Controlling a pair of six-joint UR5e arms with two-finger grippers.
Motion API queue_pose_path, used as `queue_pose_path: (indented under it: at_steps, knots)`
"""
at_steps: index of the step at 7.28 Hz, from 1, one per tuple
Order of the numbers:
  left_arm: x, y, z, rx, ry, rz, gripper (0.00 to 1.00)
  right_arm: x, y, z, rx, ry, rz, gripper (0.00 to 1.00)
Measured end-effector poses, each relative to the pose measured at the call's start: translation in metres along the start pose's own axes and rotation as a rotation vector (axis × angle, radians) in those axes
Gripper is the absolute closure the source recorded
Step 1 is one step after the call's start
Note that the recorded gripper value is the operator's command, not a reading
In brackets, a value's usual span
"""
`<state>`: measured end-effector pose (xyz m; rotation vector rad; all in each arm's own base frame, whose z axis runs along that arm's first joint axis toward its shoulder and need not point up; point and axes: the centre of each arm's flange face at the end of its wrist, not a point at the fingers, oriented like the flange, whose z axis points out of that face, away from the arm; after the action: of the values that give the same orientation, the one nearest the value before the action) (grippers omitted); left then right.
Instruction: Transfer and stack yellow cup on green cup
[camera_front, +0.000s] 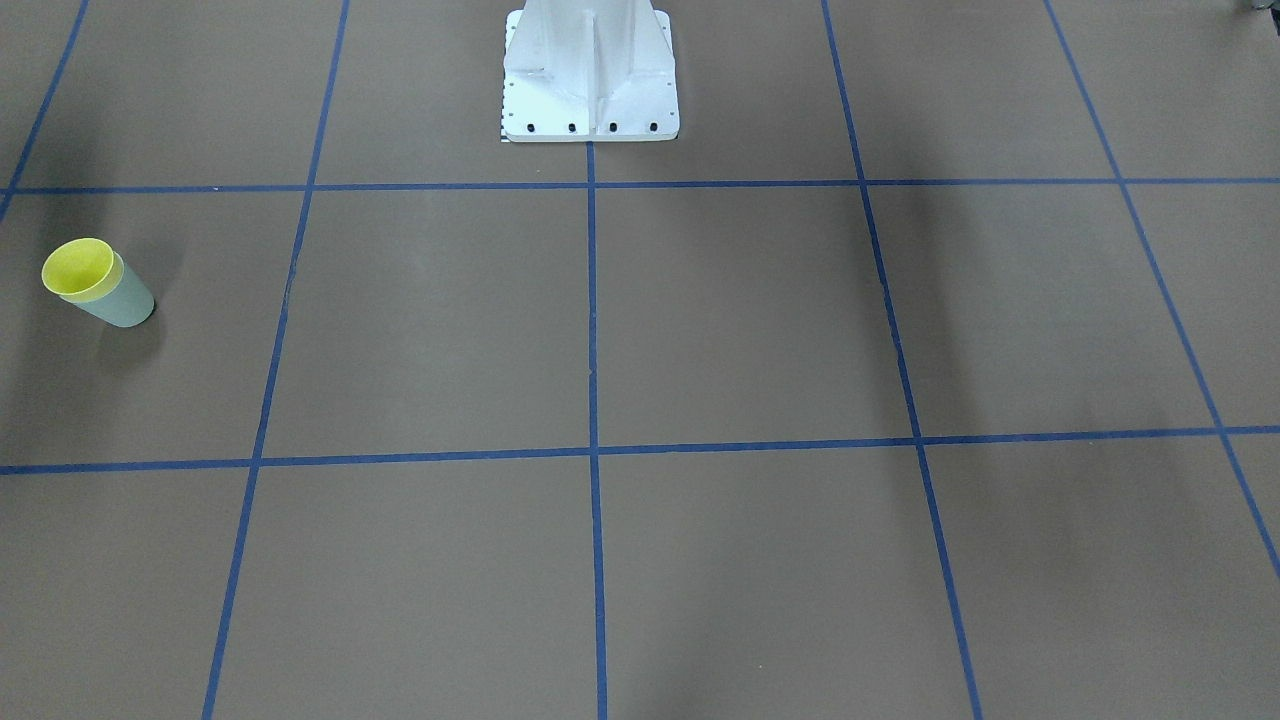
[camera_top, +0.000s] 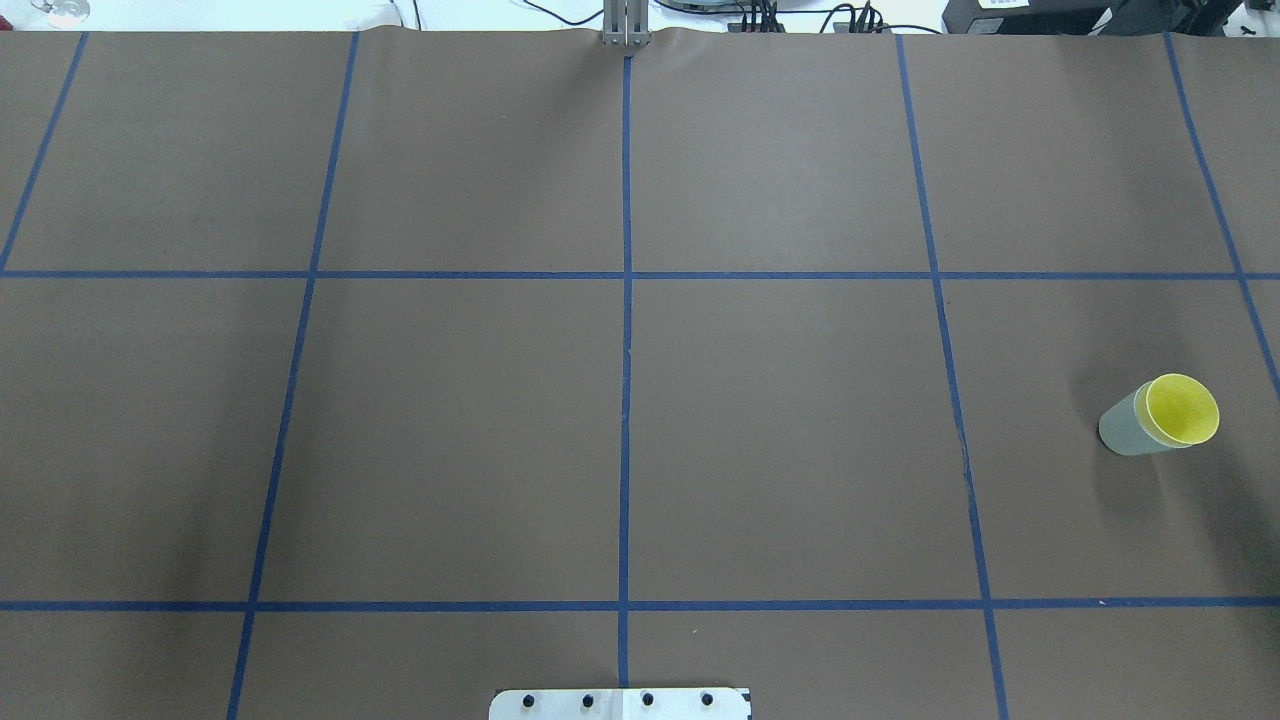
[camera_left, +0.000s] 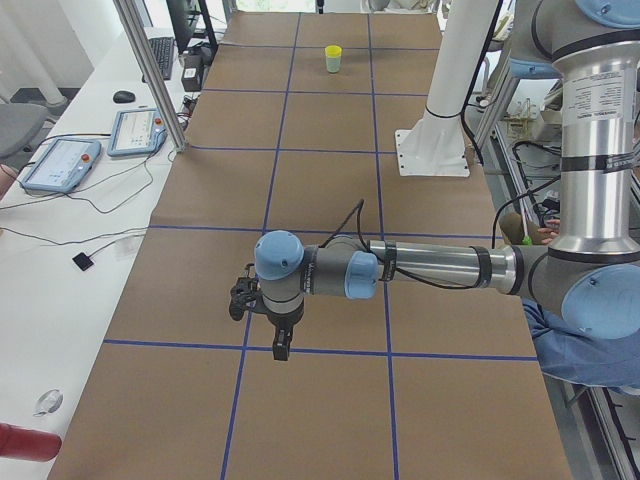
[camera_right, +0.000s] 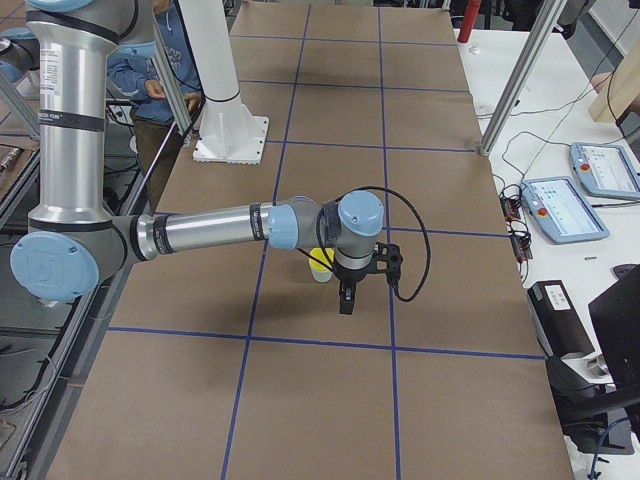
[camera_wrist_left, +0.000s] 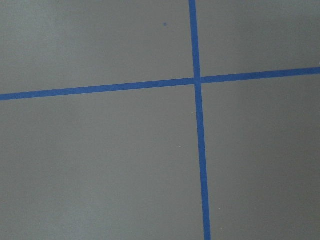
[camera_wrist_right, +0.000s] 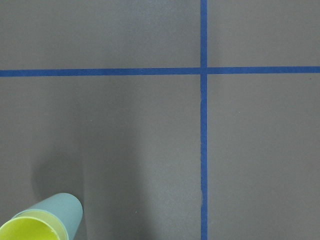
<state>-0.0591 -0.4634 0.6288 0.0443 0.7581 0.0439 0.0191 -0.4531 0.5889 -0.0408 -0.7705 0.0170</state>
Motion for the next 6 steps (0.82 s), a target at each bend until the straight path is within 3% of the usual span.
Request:
queue_pose_path:
  at_steps: [6]
  knots:
    - [0.009,0.012,-0.007,-0.054,0.017,-0.050,0.00,0.001,0.002,0.001,-0.002,-0.006,0.006,0.00]
